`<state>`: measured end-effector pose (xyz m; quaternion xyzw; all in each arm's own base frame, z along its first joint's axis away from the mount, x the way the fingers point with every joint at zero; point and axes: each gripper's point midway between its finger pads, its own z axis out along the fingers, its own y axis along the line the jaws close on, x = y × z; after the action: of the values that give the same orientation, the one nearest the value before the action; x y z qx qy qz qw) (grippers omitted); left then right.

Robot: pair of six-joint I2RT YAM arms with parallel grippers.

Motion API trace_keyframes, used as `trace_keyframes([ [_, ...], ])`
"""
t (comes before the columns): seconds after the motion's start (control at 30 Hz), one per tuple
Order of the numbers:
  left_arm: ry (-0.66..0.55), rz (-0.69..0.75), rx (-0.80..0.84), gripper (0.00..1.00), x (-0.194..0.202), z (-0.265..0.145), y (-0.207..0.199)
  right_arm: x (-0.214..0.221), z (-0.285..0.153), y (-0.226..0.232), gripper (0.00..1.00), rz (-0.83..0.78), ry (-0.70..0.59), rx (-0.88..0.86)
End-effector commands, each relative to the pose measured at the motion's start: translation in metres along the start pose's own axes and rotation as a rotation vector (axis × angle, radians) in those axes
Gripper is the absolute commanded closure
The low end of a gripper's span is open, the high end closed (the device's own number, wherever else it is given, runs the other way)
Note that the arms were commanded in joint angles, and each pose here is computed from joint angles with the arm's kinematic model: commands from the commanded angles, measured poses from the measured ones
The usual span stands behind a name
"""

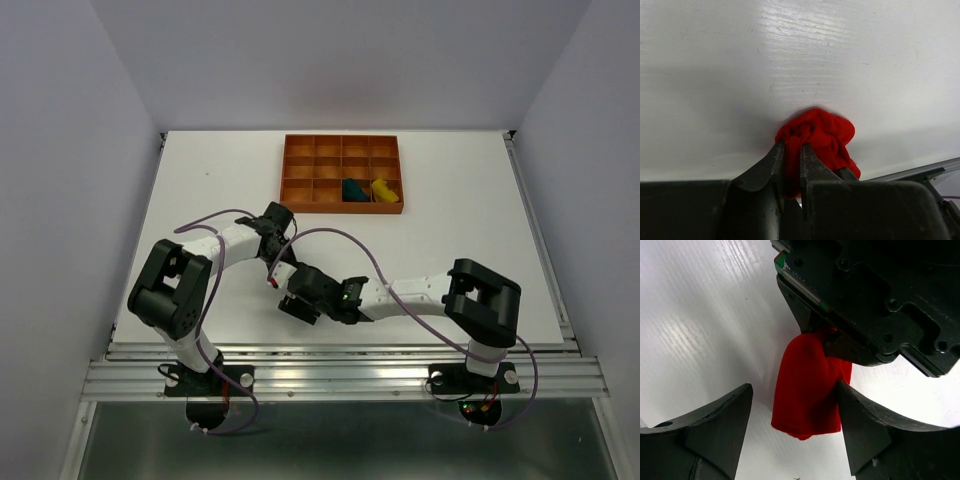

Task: Roll the socks
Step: Roll the socks, then place the rolled socks into the container

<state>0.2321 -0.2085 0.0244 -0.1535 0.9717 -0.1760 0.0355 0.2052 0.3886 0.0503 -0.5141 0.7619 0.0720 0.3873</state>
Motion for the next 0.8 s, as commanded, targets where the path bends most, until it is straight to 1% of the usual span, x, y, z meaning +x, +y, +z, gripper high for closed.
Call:
trace_keyframes([
  [0.0, 0.056, 0.001, -0.149, 1.0, 0.016, 0.006, 0.035, -0.018, 0.003, -0.004, 0.27, -0.017, -0.034, 0.041],
  [0.07, 0.058, 0.0, -0.151, 1.0, 0.016, 0.006, 0.035, -0.015, 0.007, -0.003, 0.28, -0.014, -0.021, 0.043],
  [0.13, 0.058, 0.003, -0.151, 1.0, 0.017, 0.005, 0.035, -0.01, 0.011, 0.0, 0.33, -0.02, 0.002, 0.038],
  [0.2, 0.058, 0.003, -0.153, 1.0, 0.017, 0.005, 0.035, -0.006, 0.013, -0.003, 0.44, -0.02, 0.015, 0.061],
  [0.33, 0.058, 0.005, -0.149, 1.0, 0.017, 0.003, 0.035, 0.005, 0.019, -0.01, 0.51, -0.027, 0.059, 0.115],
  [0.37, 0.059, 0.005, -0.149, 1.0, 0.018, 0.003, 0.035, 0.009, 0.02, -0.01, 0.55, -0.031, 0.07, 0.122],
  [0.4, 0.058, 0.005, -0.149, 1.0, 0.018, 0.002, 0.035, 0.01, 0.021, -0.011, 0.61, -0.033, 0.075, 0.126],
  [0.47, 0.055, 0.008, -0.142, 1.0, 0.017, 0.001, 0.033, 0.012, 0.022, -0.01, 0.64, -0.035, 0.079, 0.124],
  [0.5, 0.049, 0.011, -0.136, 1.0, 0.016, -0.001, 0.032, 0.014, 0.023, -0.01, 0.73, -0.033, 0.085, 0.127],
  [0.53, 0.046, 0.012, -0.135, 1.0, 0.015, -0.001, 0.031, 0.015, 0.024, -0.01, 0.79, -0.034, 0.088, 0.13],
  [0.57, 0.035, 0.018, -0.125, 0.99, 0.013, -0.004, 0.027, 0.017, 0.024, -0.01, 0.82, -0.029, 0.09, 0.131],
  [0.6, 0.024, 0.022, -0.118, 0.89, 0.01, -0.006, 0.025, 0.018, 0.025, -0.009, 0.87, -0.029, 0.093, 0.13],
  [0.67, -0.003, 0.033, -0.106, 0.72, 0.005, -0.012, 0.02, 0.02, 0.024, -0.008, 0.88, -0.021, 0.095, 0.127],
  [0.7, -0.022, 0.037, -0.099, 0.51, 0.002, -0.016, 0.018, 0.017, 0.022, -0.008, 0.93, -0.011, 0.083, 0.122],
  [0.73, -0.03, 0.038, -0.096, 0.41, 0.001, -0.017, 0.016, 0.014, 0.021, -0.006, 0.94, 0.006, 0.073, 0.114],
  [0.77, -0.04, 0.039, -0.088, 0.34, -0.002, -0.02, 0.013, 0.012, 0.02, -0.004, 0.94, 0.018, 0.063, 0.098],
])
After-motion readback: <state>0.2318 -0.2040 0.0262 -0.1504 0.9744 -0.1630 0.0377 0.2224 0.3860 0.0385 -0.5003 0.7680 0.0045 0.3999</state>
